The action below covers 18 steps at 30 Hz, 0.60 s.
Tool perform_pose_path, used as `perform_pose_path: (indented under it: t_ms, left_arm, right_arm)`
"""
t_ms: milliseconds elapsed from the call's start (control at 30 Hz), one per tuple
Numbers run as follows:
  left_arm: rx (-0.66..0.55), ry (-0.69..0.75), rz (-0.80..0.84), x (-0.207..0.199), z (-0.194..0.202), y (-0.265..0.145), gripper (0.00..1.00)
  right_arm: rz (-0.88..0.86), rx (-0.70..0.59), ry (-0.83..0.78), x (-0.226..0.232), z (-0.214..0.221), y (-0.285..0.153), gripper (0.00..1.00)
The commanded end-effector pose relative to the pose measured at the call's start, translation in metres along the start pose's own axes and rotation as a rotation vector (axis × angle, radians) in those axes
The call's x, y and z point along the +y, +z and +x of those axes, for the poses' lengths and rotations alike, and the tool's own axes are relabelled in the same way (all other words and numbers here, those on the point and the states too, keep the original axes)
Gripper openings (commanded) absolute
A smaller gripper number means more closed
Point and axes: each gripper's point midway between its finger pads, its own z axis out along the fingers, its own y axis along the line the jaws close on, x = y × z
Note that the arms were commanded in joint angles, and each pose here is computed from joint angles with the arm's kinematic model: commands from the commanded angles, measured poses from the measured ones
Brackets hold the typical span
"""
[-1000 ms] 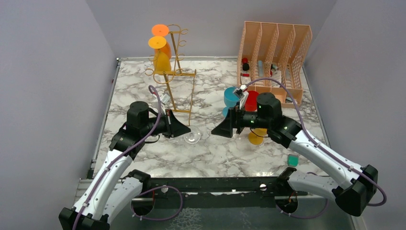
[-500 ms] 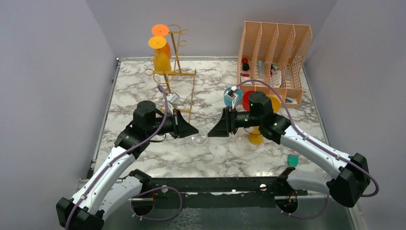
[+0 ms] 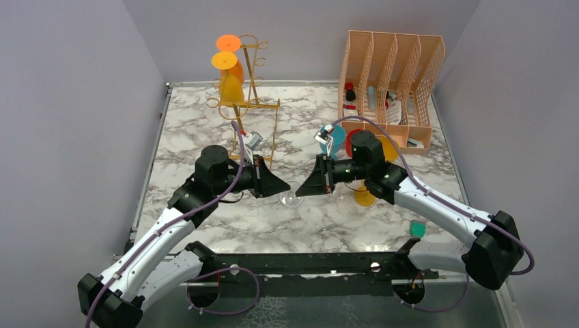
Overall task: Take the wine glass off the wine glass rack
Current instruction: Place the wine glass at the center of the board.
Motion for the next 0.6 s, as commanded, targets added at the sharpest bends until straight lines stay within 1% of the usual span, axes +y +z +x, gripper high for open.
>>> perform_pose_path:
  t_ms: [0,33,133,167,267,333,433,500,567]
  left_arm:
    - [-0.048,0.041,0.028,-0.009,-0.012,0.001,0.0]
    - [-0.047,0.043,0.028,-0.009,-0.011,0.001,0.03]
    - [-0.044,0.044,0.014,-0.006,-0.008,0.0,0.29]
    - [-0.037,0.045,0.006,-0.005,-0.006,-0.001,0.35]
    - [-0.004,0.042,-0.016,0.0,0.001,-0.003,0.49]
    - [0.021,0.036,-0.024,0.002,0.006,-0.004,0.52]
    - [0.041,0.028,-0.029,0.004,0.012,-0.006,0.52]
    - [0.058,0.019,-0.018,0.003,0.017,-0.007,0.52]
    - [0.073,0.013,-0.008,0.002,0.02,-0.006,0.49]
  right_arm:
    - [-0.036,0.006,-0.012,0.005,0.001,0.0,0.01]
    - [-0.015,-0.014,-0.007,0.003,-0.001,0.0,0.01]
    - [-0.001,-0.054,-0.019,0.002,-0.004,-0.002,0.01]
    - [0.005,-0.058,-0.018,0.001,-0.005,-0.003,0.01]
    - [0.019,-0.065,-0.02,-0.001,-0.005,-0.003,0.01]
    - [0.03,-0.073,-0.022,-0.002,-0.007,-0.004,0.01]
    - [0.045,-0.085,-0.026,-0.004,-0.009,-0.004,0.01]
    - [0.051,-0.092,-0.03,-0.004,-0.01,-0.004,0.01]
    - [0.056,-0.094,-0.029,-0.006,-0.01,-0.005,0.01]
